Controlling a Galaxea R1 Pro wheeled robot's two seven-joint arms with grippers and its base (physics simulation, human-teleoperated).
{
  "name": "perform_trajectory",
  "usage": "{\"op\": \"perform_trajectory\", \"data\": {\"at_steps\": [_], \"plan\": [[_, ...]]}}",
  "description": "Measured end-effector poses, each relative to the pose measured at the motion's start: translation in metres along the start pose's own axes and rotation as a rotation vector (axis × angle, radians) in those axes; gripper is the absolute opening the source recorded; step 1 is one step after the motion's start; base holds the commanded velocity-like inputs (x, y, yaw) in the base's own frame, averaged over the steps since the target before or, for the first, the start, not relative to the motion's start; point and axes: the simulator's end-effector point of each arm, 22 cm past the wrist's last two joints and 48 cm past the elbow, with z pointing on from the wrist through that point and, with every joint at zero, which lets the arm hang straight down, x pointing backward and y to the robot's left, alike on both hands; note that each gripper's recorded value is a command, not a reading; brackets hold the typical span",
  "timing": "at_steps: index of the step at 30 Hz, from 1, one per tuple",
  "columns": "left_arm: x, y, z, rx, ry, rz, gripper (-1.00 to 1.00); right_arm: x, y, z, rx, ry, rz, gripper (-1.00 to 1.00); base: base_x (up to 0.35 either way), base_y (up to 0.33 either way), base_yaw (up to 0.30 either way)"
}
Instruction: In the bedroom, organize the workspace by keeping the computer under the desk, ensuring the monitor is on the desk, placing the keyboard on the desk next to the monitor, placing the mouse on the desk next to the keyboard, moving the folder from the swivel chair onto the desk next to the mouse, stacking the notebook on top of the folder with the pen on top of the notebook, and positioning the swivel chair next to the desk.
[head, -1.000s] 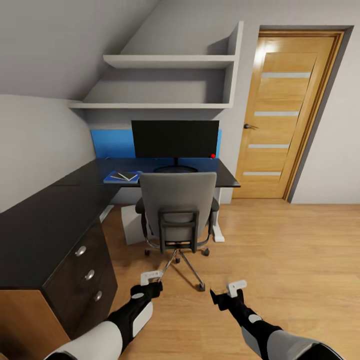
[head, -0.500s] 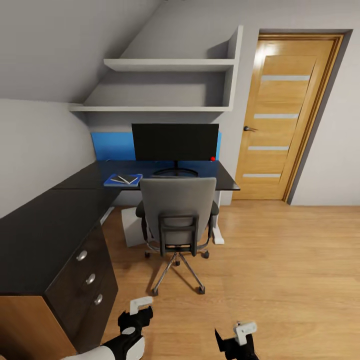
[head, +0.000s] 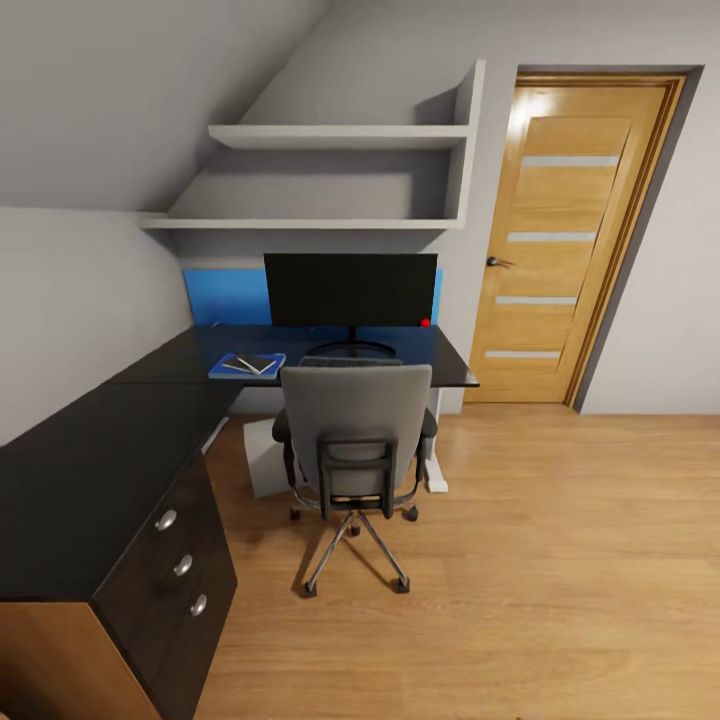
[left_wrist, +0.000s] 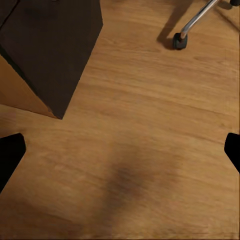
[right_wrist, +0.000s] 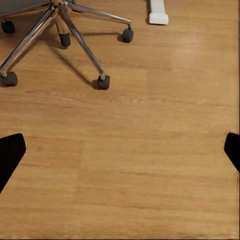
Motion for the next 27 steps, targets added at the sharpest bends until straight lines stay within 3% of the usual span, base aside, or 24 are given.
{"op": "perform_trajectory", "data": {"at_steps": [2,3,6,7,10,11,14,15,18,27], "plan": [[0.021,0.021,-0.014,-0.019,0.025,0.018,1.0,0.008,-0.004,-0.009,0.01,0.018,-0.001,1.0,0.0,0.0,0.0],[0.042,0.053,-0.025,-0.056,0.05,0.04,1.0,0.016,-0.004,-0.015,0.012,0.042,-0.002,1.0,0.0,0.0,0.0],[0.051,0.078,-0.034,-0.075,0.066,0.071,1.0,0.017,-0.004,-0.02,0.013,0.058,-0.003,1.0,0.0,0.0,0.0],[0.065,0.097,-0.045,-0.097,0.087,0.082,1.0,0.018,-0.004,-0.022,0.013,0.067,-0.003,1.0,0.0,0.0,0.0],[0.078,0.107,-0.06,-0.099,0.112,0.1,1.0,0.014,-0.004,-0.025,0.014,0.07,-0.003,1.0,0.0,0.0,0.0],[0.097,0.12,-0.078,-0.111,0.138,0.11,1.0,0.013,-0.005,-0.026,0.014,0.071,-0.003,1.0,0.0,0.0,0.0],[0.102,0.132,-0.095,-0.114,0.124,0.119,1.0,0.008,-0.005,-0.028,0.014,0.072,-0.003,1.0,0.0,0.0,0.0],[0.1,0.139,-0.104,-0.118,0.087,0.113,1.0,0.006,-0.005,-0.029,0.014,0.071,-0.003,1.0,0.0,0.0,0.0],[0.096,0.142,-0.115,-0.115,0.061,0.112,1.0,0.002,-0.005,-0.032,0.015,0.071,-0.003,1.0,0.0,0.0,0.0],[0.091,0.145,-0.132,-0.111,0.037,0.109,1.0,-0.007,-0.006,-0.037,0.015,0.073,-0.003,1.0,0.0,0.0,0.0]]}}
